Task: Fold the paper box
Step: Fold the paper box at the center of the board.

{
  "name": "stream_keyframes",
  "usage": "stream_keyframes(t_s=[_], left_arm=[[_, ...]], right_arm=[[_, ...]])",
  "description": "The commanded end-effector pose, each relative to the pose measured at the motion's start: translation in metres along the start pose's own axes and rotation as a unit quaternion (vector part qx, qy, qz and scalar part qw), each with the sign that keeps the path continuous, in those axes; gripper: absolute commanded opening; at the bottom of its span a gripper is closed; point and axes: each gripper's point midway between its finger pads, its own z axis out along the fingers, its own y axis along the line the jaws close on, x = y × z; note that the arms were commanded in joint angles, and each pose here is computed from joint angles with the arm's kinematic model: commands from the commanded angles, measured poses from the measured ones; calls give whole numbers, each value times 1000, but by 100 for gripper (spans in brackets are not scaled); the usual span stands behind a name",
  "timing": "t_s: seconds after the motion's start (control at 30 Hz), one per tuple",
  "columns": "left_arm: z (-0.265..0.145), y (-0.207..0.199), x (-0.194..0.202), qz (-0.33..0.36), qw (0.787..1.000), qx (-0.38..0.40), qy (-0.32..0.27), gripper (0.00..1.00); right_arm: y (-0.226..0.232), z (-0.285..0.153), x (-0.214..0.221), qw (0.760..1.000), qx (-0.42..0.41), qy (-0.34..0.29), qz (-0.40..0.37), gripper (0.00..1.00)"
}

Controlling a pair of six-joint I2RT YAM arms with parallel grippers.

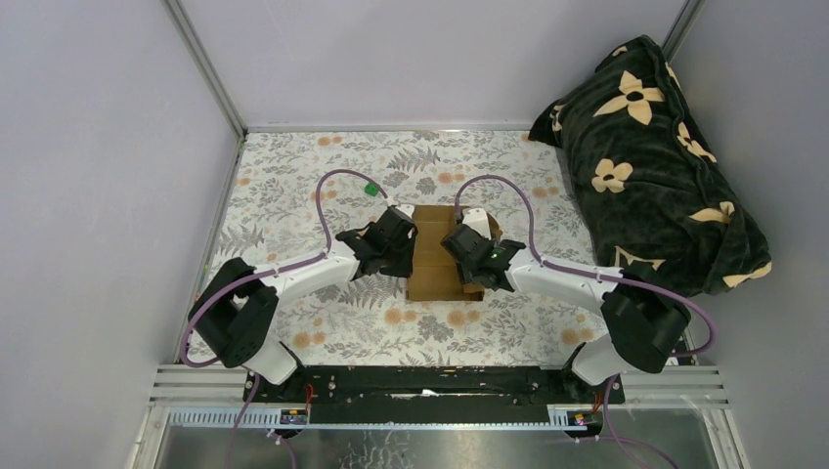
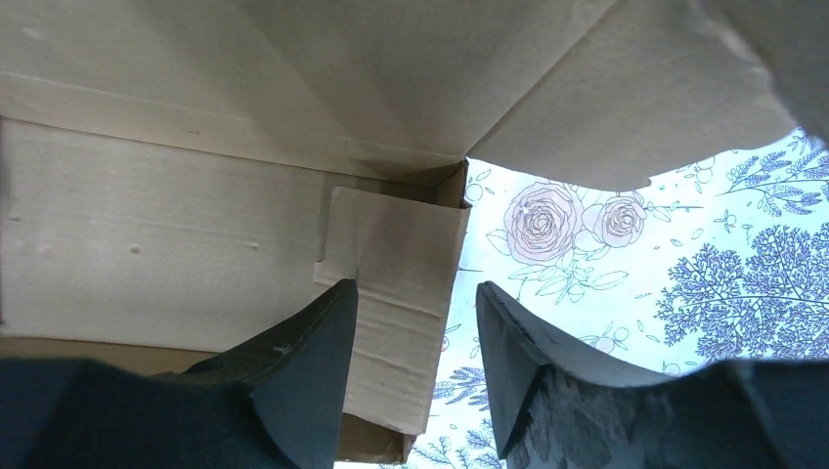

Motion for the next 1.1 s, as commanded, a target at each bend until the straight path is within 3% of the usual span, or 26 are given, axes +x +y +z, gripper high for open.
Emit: stream_keyframes(t_s=[0.0,0.43,0.53,0.77,0.93,1.07], left_arm=[[-11,-7,-27,3,999,6,-41,36],[-17,-6,-25,-2,999,6,-43,36],[-24,-6,-28,-2,999,8,-48,36],[-63,-26,-36,-14,995,58,-77,35],[-90,-49,-19,-5,992,99,-80,28],[-107,-67,2,0,988,129,-88,27]], right_arm=[[-3,-14,-11,1000,-11,-17,21,54],[-4,3,15,1000,-5,17,21,45],[-2,8,18,999,-8,24,22,36],[1,13,17,999,-10,23,22,31],[3,14,17,999,-13,25,21,23],[3,11,13,999,-13,22,25,24]])
